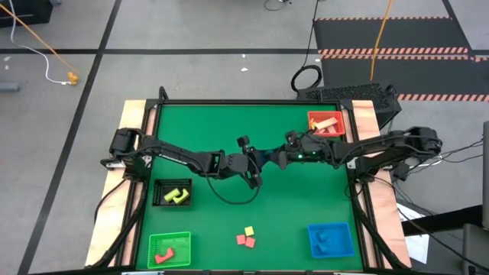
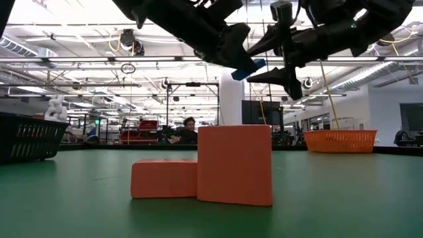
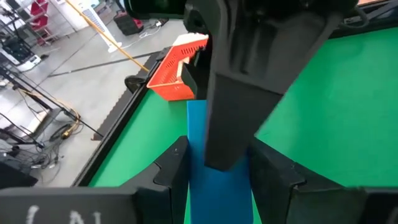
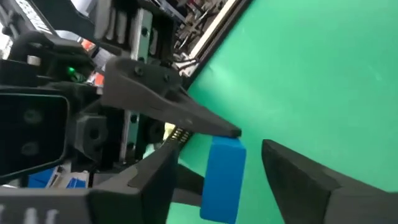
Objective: Sort & place blocks by color
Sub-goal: Put the blue wooden block into the blue basket
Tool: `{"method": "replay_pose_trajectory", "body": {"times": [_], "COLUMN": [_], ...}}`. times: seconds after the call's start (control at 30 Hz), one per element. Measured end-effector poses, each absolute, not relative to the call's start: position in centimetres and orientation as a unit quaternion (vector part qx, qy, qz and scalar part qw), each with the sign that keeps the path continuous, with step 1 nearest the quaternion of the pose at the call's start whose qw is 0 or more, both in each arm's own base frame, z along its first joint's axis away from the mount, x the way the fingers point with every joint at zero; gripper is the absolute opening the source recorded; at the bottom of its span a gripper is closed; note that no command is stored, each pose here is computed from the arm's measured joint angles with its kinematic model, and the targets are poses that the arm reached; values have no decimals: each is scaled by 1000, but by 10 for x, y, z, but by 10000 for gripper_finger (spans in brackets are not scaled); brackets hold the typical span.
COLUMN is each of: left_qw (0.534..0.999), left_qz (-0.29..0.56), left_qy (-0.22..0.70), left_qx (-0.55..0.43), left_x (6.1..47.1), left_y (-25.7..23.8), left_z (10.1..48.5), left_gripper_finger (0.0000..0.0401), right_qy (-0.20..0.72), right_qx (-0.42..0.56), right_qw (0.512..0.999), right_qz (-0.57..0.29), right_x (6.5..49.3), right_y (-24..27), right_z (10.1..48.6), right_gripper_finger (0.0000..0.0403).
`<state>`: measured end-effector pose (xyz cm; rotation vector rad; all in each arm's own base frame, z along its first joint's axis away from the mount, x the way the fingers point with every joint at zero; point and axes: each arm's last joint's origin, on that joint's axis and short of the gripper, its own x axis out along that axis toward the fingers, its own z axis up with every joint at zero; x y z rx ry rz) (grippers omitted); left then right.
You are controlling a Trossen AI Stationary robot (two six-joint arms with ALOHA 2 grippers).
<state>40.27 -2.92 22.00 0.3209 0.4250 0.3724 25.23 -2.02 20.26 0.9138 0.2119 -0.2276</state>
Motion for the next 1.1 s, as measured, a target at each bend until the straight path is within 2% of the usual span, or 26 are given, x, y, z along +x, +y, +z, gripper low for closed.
{"method": "replay_pose_trajectory", "body": {"times": [0.13, 0.3, 0.37, 0.5, 0.6, 0.87, 1.1], "left_qw": [946, 945, 943, 945, 948, 955, 958], "left_qz": [187, 189, 194, 189, 188, 175, 181], "left_qy": [210, 212, 214, 212, 207, 202, 204], "left_qx": [161, 162, 166, 160, 149, 130, 86], "left_x": [403, 403, 403, 403, 403, 401, 400], "left_y": [-27, -26, -25, -27, -30, -44, -47], "left_z": [220, 220, 220, 220, 220, 220, 218], "left_gripper_finger": [132, 133, 147, 189, 206, 205, 221], "right_qy": [105, 105, 105, 108, 116, 158, 197], "right_qx": [446, 445, 442, 422, 416, 389, 386], "right_qw": [882, 883, 884, 894, 897, 899, 889], "right_qz": [-109, -109, -109, -103, -96, -128, -146], "right_x": [253, 253, 253, 252, 251, 232, 208], "right_y": [-20, -20, -20, -20, -21, -26, -26], "right_z": [201, 201, 201, 202, 202, 208, 215], "right_gripper_finger": [170, 74, 37, 35, 35, 35, 35]}}
